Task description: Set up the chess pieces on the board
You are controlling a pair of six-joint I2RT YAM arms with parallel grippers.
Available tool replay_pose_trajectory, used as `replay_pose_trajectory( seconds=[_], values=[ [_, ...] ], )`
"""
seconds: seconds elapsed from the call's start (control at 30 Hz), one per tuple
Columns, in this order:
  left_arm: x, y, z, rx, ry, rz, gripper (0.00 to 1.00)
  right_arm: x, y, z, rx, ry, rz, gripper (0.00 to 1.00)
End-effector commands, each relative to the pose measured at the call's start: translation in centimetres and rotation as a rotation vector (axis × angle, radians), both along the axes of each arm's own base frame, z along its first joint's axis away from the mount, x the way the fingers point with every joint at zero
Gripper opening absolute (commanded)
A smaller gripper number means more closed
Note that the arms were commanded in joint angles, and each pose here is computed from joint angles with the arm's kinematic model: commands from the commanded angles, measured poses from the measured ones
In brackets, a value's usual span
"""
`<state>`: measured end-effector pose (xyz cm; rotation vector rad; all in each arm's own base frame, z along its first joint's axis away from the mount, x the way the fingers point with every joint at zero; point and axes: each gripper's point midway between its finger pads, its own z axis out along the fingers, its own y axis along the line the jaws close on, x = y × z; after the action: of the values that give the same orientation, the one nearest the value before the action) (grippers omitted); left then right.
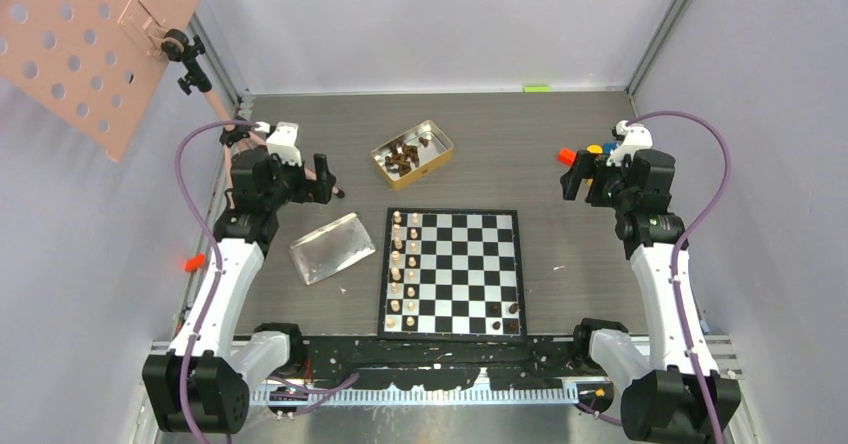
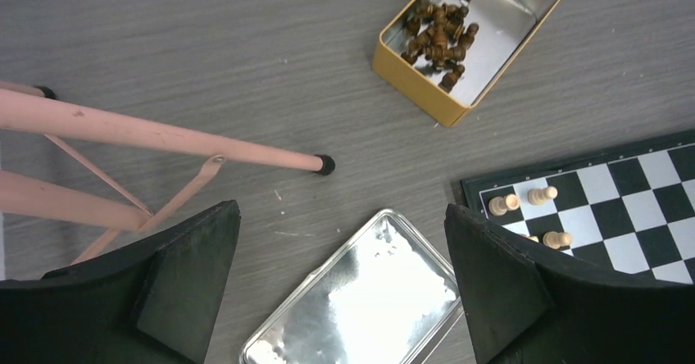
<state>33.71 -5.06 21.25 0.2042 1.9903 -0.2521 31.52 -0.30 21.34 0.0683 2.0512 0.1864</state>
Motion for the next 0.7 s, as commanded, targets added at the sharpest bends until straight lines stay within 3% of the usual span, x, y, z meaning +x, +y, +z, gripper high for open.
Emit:
replay_pose_trajectory(
  seconds=[0.0, 0.37, 0.67],
  values=[
    [0.8, 0.3, 3.7, -0.018, -0.170, 0.026, 1.00, 0.1, -0.6, 3.0, -0.054, -0.121, -0.011, 1.00],
    [0.6, 0.9, 4.5, -0.019, -0.259, 0.060, 1.00, -1.0, -1.8, 5.1, -0.145, -0.190, -0.046, 1.00],
    [0.3, 1.7, 4.7, 0.007, -0.254, 0.086, 1.00, -1.1, -1.7, 5.5, -0.128, -0.204, -0.049, 1.00]
  ],
)
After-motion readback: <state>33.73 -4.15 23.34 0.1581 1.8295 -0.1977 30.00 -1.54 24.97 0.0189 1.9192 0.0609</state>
